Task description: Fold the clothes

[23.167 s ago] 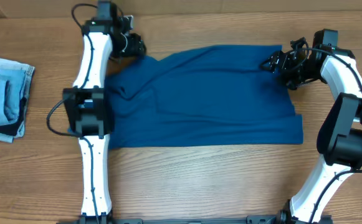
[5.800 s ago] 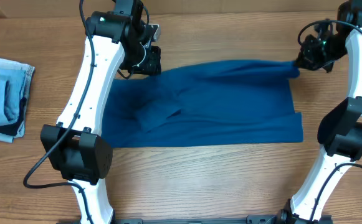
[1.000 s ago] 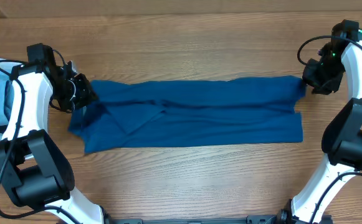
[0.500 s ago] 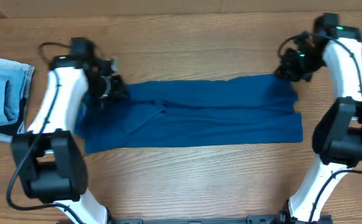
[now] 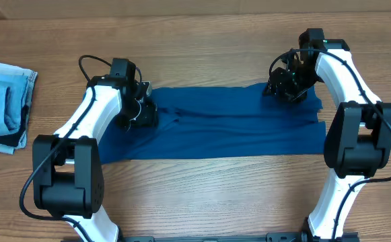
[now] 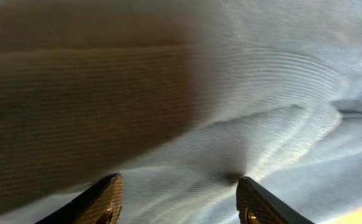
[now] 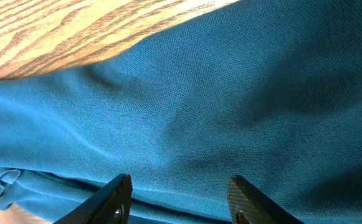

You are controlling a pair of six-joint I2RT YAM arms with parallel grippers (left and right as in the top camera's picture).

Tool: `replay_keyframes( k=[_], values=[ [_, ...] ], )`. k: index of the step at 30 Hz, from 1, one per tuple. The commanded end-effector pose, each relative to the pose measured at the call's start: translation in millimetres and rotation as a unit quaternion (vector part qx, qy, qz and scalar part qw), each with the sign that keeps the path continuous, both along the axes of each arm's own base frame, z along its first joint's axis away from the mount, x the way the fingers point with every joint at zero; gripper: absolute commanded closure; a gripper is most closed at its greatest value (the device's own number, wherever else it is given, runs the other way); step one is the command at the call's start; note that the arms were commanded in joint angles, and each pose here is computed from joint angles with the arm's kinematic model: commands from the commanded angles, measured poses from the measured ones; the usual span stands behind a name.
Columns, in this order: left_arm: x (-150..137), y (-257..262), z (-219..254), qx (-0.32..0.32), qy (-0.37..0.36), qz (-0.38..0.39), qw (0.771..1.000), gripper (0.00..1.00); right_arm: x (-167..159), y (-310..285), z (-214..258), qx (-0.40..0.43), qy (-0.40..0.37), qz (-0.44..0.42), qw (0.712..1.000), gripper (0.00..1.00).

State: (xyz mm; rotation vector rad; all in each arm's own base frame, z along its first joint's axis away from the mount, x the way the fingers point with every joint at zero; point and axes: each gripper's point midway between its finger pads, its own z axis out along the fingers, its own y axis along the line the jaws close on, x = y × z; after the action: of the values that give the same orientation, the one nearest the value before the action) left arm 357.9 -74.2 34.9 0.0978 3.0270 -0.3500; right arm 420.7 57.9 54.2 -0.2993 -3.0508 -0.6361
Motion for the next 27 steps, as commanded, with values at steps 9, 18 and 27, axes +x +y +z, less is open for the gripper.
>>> replay_keyframes(
  k=[9,18,27],
  values=[
    [-14.7,36.8,14.4,-0.015,0.037,0.113,0.993,0.43,-1.1,-0.3,2.4,0.003,0.001,-0.001,1.000,0.46],
    [18.8,73.5,27.5,-0.094,-0.017,0.208,0.973,0.25,-2.1,-0.3,2.4,0.003,0.003,-0.001,1.000,0.46],
    [25.8,73.4,16.1,-0.090,-0.018,0.212,0.973,0.48,-1.2,-0.3,2.4,0.003,0.001,-0.001,1.000,0.46]
  ],
)
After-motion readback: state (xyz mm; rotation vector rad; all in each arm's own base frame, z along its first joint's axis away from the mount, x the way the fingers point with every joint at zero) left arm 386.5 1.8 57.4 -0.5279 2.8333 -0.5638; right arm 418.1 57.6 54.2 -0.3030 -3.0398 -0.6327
